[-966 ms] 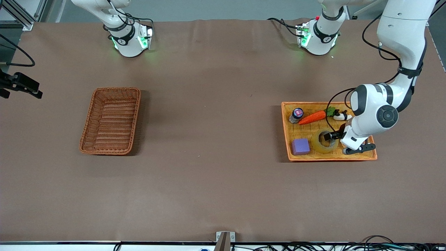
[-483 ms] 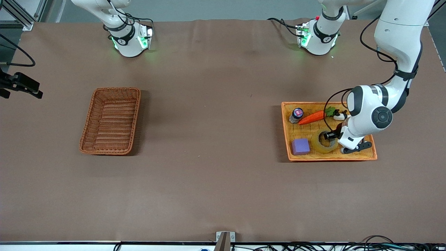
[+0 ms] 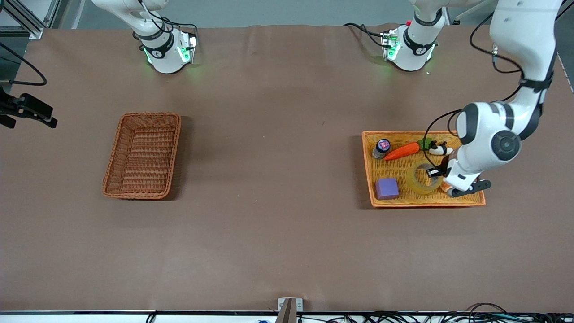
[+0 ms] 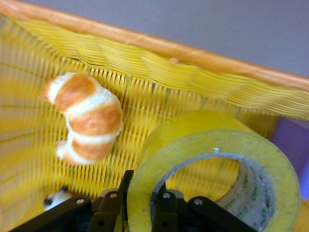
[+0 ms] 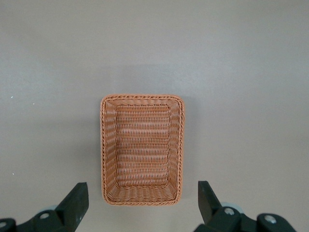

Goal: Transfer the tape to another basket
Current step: 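Lift the tape roll with the left gripper and carry it toward the basket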

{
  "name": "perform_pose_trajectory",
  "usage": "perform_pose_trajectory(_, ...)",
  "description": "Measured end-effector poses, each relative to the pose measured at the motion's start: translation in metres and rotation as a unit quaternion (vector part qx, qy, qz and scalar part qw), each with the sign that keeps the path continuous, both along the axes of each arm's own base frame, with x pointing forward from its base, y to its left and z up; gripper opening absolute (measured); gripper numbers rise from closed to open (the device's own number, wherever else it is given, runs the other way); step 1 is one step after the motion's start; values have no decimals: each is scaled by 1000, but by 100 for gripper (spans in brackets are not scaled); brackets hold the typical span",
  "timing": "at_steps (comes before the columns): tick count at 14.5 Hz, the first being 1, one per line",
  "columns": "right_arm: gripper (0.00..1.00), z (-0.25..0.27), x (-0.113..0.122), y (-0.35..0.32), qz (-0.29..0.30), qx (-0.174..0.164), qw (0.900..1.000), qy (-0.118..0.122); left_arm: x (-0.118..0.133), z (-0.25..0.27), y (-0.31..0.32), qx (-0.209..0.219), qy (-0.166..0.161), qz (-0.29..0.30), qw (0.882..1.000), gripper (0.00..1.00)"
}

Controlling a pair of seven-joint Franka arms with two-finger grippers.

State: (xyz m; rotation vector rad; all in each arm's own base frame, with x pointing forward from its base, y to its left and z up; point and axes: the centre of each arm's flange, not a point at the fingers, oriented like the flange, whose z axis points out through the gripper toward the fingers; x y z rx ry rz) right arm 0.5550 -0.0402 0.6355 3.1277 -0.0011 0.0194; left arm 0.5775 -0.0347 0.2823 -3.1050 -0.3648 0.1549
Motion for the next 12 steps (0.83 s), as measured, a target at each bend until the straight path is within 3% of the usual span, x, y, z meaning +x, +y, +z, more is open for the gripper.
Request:
perform_pose_trajectory(5,100,0,0,0,0,1,1000,0,-8,97,-137,-17,-2,-69,998,21)
perform_pose_trajectory(10,100,0,0,0,0,1,1000,0,-33,105,-293,-60,0,-67,996,21)
perform_pose_trajectory(12,100,0,0,0,0,1,1000,0,-42,96,-348,-47,-10,-73,996,21)
